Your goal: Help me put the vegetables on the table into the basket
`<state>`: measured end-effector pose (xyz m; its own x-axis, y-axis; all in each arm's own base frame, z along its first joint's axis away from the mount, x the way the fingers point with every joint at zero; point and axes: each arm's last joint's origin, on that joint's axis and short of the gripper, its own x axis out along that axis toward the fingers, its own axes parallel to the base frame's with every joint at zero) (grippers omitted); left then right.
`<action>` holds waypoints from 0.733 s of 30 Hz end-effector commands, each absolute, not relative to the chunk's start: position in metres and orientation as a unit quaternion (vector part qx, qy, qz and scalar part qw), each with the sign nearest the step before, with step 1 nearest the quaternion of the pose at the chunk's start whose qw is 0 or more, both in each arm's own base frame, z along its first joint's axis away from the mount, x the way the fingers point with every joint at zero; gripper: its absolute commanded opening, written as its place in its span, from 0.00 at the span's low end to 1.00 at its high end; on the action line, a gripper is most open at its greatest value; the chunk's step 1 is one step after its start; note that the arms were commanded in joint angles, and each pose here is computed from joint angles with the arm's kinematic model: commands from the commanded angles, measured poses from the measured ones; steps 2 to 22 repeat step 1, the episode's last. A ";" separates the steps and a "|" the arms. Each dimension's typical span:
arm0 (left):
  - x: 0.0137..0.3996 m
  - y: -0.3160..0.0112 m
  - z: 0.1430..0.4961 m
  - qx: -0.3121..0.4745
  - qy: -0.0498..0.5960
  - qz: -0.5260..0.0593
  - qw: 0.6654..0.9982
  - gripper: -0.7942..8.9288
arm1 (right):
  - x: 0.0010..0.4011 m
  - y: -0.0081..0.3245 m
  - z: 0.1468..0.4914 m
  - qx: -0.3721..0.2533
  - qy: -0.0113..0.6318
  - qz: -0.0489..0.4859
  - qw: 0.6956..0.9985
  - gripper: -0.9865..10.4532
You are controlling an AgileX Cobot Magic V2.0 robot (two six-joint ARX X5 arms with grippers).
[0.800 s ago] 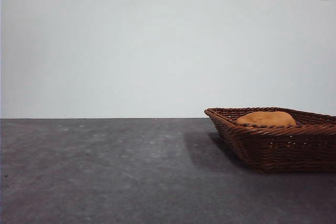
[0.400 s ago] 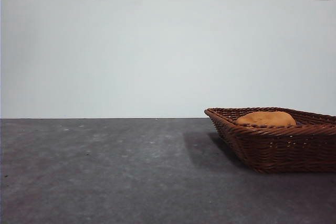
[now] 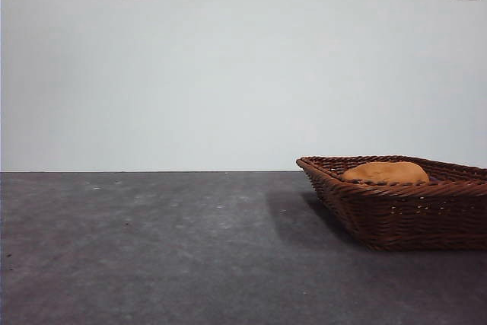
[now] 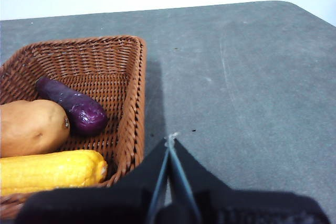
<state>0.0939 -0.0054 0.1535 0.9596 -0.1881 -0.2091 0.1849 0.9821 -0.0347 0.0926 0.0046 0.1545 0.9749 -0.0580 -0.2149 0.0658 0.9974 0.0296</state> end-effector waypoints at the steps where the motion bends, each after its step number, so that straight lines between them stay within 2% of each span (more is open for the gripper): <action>1: 0.094 -0.005 0.151 -0.012 0.108 -0.092 0.990 0.08 | 0.093 0.005 0.153 0.023 0.107 -0.032 0.993 0.09; 22: 0.094 -0.005 0.151 -0.012 0.108 -0.092 0.990 0.08 | 0.093 0.005 0.153 0.023 0.107 -0.032 0.993 0.09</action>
